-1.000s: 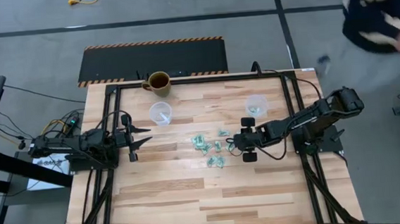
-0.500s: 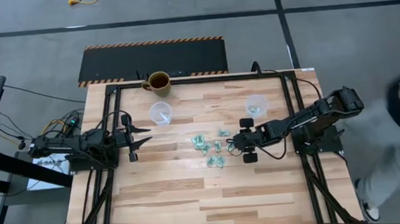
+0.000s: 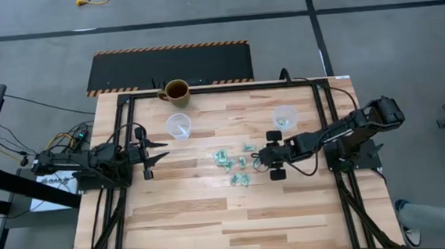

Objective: Pick and place items into bin
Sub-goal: Put the stevia packet into the right transparent bin

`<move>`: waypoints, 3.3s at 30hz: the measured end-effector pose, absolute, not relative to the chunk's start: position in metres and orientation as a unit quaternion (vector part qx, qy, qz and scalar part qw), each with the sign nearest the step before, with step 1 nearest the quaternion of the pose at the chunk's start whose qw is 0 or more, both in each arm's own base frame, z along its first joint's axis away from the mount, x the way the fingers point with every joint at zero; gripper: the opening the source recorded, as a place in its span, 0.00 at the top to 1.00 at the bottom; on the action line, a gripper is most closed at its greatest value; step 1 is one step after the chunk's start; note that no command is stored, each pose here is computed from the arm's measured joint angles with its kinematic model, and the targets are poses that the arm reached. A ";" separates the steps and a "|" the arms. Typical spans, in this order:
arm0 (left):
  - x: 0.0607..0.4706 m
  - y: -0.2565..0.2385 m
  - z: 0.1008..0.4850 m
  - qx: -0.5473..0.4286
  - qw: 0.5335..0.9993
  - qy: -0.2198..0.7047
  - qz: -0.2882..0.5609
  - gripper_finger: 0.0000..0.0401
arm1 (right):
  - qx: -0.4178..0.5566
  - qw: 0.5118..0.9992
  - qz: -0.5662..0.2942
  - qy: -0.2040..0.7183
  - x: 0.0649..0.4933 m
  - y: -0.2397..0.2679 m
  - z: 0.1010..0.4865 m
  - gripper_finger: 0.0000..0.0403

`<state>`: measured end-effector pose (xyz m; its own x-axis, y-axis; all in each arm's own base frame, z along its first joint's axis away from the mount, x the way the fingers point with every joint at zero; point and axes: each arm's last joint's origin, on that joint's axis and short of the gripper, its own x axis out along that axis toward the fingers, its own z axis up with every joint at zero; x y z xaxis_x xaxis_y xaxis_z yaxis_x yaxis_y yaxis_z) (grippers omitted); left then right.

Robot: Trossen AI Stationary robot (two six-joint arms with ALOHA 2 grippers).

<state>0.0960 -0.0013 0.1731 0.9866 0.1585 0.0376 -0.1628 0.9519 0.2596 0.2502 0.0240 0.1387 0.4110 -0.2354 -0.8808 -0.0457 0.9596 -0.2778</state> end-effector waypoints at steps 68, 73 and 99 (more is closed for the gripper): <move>0.096 -0.001 0.173 0.130 0.988 -0.008 0.081 0.70 | -0.141 0.816 -0.055 0.558 0.253 0.018 0.128 0.72; 0.096 -0.001 0.173 0.130 0.988 -0.009 0.081 0.70 | -0.131 0.828 -0.035 0.544 0.258 0.009 0.129 0.71; 0.096 -0.001 0.173 0.133 0.988 -0.008 0.081 0.70 | -0.092 0.831 -0.070 0.544 0.250 0.000 0.140 0.99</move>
<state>0.0959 -0.0013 0.1731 0.9867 0.1583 0.0379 -0.1627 0.9516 0.2606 0.2503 -0.0005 0.1399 0.3990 -0.2156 -0.8912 0.0161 0.9735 -0.2283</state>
